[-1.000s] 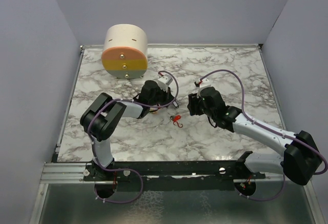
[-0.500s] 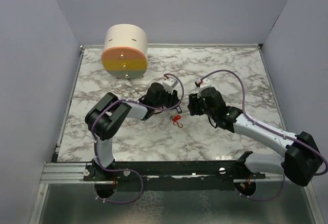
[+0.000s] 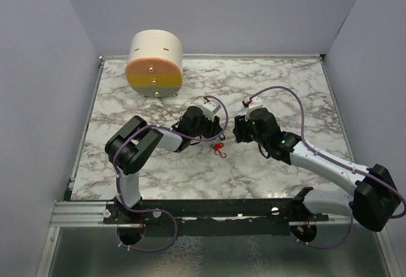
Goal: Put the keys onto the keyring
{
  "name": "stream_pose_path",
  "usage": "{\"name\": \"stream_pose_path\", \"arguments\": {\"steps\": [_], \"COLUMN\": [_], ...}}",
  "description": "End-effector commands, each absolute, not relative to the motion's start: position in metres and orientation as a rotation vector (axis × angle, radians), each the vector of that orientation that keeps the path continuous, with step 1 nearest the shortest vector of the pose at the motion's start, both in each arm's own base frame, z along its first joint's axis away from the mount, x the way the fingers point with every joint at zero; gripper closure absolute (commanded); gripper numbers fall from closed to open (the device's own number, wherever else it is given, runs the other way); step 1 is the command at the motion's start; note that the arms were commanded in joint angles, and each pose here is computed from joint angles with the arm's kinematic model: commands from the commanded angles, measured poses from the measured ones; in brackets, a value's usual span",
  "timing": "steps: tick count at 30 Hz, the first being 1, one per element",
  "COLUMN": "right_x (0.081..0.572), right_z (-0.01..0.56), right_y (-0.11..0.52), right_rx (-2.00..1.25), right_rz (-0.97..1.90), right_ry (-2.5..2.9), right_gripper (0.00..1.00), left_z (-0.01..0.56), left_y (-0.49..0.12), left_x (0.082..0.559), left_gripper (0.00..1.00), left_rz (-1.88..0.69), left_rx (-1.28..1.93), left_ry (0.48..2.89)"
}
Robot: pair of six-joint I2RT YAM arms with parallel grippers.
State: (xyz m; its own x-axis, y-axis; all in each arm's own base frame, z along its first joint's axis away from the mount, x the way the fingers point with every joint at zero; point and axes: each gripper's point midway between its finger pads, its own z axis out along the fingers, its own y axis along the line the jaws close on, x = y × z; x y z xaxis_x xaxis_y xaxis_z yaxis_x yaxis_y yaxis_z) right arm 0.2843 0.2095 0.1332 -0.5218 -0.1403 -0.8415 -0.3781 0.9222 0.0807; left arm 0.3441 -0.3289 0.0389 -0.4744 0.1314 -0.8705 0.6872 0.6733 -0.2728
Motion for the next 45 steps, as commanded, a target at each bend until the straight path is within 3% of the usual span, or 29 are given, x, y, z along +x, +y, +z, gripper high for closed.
{"name": "stream_pose_path", "arguments": {"steps": [1, 21, 45], "right_x": [0.284, 0.285, 0.285], "right_z": [0.134, 0.132, 0.132], "right_y": [0.202, 0.202, 0.201], "right_rx": [-0.356, -0.359, -0.357], "right_rz": [0.282, 0.279, 0.273], "right_ry": [2.113, 2.117, 2.116], "right_gripper": [0.48, 0.48, 0.48], "left_z": [0.053, 0.04, 0.033], "left_y": [-0.334, -0.33, -0.335], "left_x": [0.337, 0.345, 0.347], "left_gripper": [0.6, 0.61, 0.71], "left_rz": [-0.74, -0.658, -0.668], "left_rx": [0.693, 0.683, 0.696], "left_ry": [1.918, 1.944, 1.954]}}
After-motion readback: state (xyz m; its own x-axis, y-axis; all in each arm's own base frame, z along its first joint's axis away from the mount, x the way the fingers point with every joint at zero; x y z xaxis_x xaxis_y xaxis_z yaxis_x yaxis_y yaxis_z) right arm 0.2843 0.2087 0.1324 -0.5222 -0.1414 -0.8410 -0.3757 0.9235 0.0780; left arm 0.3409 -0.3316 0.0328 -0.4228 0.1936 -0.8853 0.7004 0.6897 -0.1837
